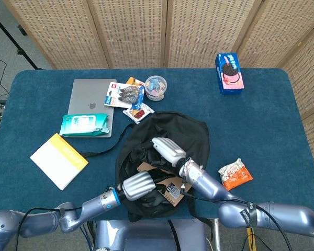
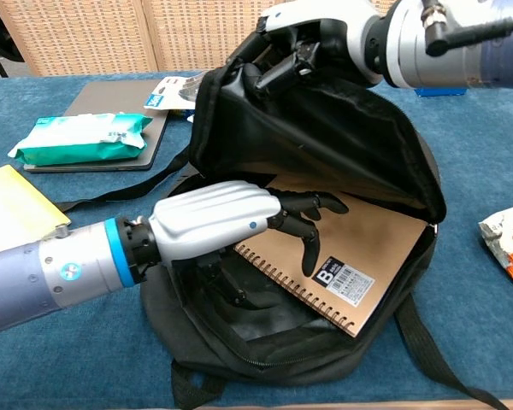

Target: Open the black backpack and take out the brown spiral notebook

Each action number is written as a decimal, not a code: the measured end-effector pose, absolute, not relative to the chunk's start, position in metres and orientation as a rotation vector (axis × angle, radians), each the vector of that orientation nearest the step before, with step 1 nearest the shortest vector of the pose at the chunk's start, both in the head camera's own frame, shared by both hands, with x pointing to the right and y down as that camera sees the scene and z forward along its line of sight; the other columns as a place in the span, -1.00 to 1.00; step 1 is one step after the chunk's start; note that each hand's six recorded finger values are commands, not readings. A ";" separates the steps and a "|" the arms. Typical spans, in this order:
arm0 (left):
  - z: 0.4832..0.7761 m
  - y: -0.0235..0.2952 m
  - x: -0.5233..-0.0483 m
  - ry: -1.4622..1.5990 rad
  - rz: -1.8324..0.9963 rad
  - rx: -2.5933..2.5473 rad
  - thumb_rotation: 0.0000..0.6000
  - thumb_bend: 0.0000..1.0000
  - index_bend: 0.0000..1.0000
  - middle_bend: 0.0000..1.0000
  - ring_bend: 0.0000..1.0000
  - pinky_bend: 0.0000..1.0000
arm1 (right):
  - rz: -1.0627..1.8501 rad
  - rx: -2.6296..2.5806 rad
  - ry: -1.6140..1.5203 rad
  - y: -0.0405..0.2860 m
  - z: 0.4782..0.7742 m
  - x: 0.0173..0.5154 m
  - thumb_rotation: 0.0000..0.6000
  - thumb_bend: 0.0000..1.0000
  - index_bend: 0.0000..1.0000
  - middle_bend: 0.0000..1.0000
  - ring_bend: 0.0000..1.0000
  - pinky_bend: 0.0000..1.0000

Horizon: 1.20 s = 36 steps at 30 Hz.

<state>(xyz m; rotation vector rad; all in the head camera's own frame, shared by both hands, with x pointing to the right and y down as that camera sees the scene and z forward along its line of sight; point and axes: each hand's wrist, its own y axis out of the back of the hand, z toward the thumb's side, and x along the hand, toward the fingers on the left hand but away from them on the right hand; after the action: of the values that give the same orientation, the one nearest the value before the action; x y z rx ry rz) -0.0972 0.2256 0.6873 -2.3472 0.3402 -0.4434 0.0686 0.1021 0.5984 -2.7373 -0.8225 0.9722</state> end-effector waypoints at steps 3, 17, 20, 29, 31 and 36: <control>0.687 0.225 -0.093 0.348 -0.428 -2.347 1.00 -0.44 -0.04 -0.72 -0.65 -0.58 | 0.973 -2.786 -0.777 0.105 0.593 0.058 1.00 0.76 0.35 0.36 0.27 0.10; 0.686 0.220 -0.102 0.375 -0.414 -2.359 1.00 -0.42 -0.04 -0.72 -0.65 -0.58 | 1.032 -2.959 -0.460 0.129 0.588 0.037 1.00 0.86 0.39 0.40 0.31 0.12; 0.687 0.218 -0.104 0.371 -0.421 -2.361 1.00 -0.38 -0.04 -0.72 -0.65 -0.58 | 1.031 -3.014 -0.404 0.135 0.584 0.033 1.00 0.86 0.39 0.40 0.31 0.12; 0.695 0.222 -0.100 0.351 -0.448 -2.358 1.00 -0.35 -0.09 -0.72 -0.65 -0.58 | 0.993 -3.018 -0.486 0.118 0.579 0.033 1.00 0.86 0.39 0.40 0.31 0.12; 0.698 0.224 -0.099 0.330 -0.459 -2.357 1.00 -0.37 -0.21 -0.73 -0.66 -0.58 | 0.992 -3.017 -0.549 0.111 0.579 0.036 1.00 0.86 0.39 0.40 0.31 0.12; 0.705 0.231 -0.096 0.287 -0.483 -2.352 1.00 -0.43 -0.49 -0.86 -0.78 -0.58 | 0.991 -2.995 -0.684 0.098 0.580 0.044 1.00 0.86 0.39 0.40 0.31 0.12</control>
<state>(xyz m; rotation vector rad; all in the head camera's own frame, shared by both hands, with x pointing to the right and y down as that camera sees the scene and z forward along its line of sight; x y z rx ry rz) -0.0957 0.2313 0.7051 -2.3517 0.2870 -0.4828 0.0442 0.0979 0.5803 -2.9953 -0.6841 0.9906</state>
